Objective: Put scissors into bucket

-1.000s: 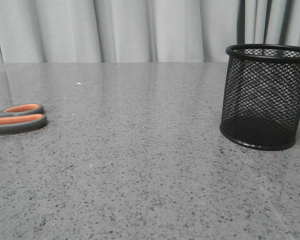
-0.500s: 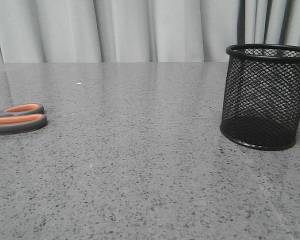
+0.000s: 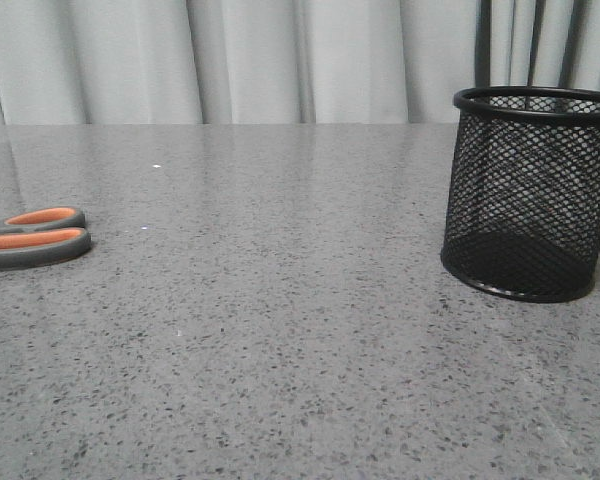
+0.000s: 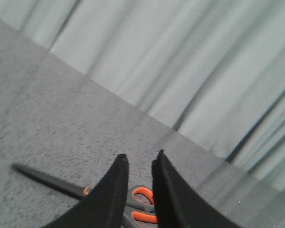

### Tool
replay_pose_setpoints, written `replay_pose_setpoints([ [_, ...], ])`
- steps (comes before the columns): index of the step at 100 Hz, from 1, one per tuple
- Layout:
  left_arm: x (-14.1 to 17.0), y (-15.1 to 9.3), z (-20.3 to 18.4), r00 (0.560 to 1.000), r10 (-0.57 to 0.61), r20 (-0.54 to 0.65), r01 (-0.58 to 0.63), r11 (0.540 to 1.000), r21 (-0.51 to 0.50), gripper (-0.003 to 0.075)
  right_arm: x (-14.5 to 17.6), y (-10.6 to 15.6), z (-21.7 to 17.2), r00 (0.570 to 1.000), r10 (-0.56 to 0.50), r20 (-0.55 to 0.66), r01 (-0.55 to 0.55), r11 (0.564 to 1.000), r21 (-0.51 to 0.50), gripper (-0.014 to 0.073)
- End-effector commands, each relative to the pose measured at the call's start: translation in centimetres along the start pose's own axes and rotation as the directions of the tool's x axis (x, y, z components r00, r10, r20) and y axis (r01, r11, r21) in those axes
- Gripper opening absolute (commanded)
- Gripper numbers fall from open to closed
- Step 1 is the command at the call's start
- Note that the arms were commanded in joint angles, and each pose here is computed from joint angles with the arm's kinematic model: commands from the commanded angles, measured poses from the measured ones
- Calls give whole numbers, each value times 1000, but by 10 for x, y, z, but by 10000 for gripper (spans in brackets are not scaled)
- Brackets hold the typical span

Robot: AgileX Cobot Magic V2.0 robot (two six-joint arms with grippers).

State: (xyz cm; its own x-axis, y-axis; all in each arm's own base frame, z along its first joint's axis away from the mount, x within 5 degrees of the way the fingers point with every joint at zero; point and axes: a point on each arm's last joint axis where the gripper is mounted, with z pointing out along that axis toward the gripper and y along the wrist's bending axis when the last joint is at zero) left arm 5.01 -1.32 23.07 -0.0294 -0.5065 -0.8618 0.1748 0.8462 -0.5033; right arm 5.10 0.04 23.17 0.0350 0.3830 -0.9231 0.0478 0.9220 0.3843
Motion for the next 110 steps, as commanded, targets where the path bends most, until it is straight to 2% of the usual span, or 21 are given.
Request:
replay_pose_setpoints([
  [1, -30, -18, -3, 985, 166, 39, -167, 986, 19, 295, -31, 13, -1, 998, -52, 37, 52, 999, -12, 311],
  [6, -40, -24, -1, 978, 207, 38, -208, 978, 15, 349, -38, 17, 2, 998, -59, -2, 59, 998, -13, 398],
  [11, -50, -30, 3, 971, 239, 15, -239, 971, 14, 358, -46, 22, 4, 997, -62, -39, 61, 998, -16, 453],
  [21, -61, -40, 16, 934, 329, -135, -328, 944, 30, 335, -60, 31, 9, 989, -81, -124, 78, 997, -29, 450],
  [28, -66, -45, 28, 866, 385, -319, -387, 920, 59, 311, -70, 37, 9, 980, -133, -147, 126, 990, -58, 451],
  [33, -72, -49, 40, 801, 404, -442, -411, 908, 85, 302, -76, 41, 8, 979, -154, -134, 144, 986, -80, 451],
  [44, -88, -60, 62, 712, 484, -508, -477, 865, 156, 302, -84, 45, 8, 979, -168, -117, 156, 982, -106, 451],
  [51, -96, -64, 78, 586, 564, -583, -559, 801, 214, 302, -84, 45, 8, 978, -169, -122, 156, 982, -111, 451],
  [54, -99, -66, 86, 511, 597, -619, -591, 767, 251, 302, -83, 45, 8, 977, -170, -131, 156, 981, -112, 451],
  [59, -102, -69, 97, 378, 674, -635, -663, 675, 323, 306, -82, 45, 8, 975, -171, -144, 155, 981, -114, 451],
  [72, -104, -78, 122, 48, 820, -570, -794, 378, 477, 307, -80, 45, 8, 973, -172, -155, 155, 981, -118, 451],
  [74, -103, -80, 126, -25, 836, -548, -801, 311, 511, 307, -80, 45, 7, 972, -172, -157, 155, 981, -118, 450],
  [75, -102, -81, 127, -31, 837, -546, -797, 309, 519, 307, -80, 45, 7, 972, -172, -157, 155, 981, -118, 451],
  [78, -100, -82, 131, -116, 848, -517, -800, 228, 554, 307, -80, 46, 7, 972, -173, -158, 155, 981, -120, 450],
  [83, -94, -85, 136, -223, 855, -468, -782, 129, 610, 314, -80, 46, 7, 972, -174, -159, 154, 980, -127, 451],
  [87, -87, -88, 141, -278, 857, -434, -760, 80, 645, 336, -80, 46, 7, 972, -174, -160, 154, 979, -131, 451],
  [94, -77, -90, 148, -341, 854, -393, -722, 30, 691, 384, -80, 47, 7, 971, -176, -162, 153, 978, -141, 450],
  [101, -68, -89, 156, -386, 844, -373, -689, 4, 725, 414, -80, 47, 7, 971, -177, -161, 153, 977, -150, 451],
  [110, -60, -86, 165, -441, 819, -368, -666, -23, 745, 416, -80, 48, 7, 971, -178, -161, 152, 976, -158, 451],
])
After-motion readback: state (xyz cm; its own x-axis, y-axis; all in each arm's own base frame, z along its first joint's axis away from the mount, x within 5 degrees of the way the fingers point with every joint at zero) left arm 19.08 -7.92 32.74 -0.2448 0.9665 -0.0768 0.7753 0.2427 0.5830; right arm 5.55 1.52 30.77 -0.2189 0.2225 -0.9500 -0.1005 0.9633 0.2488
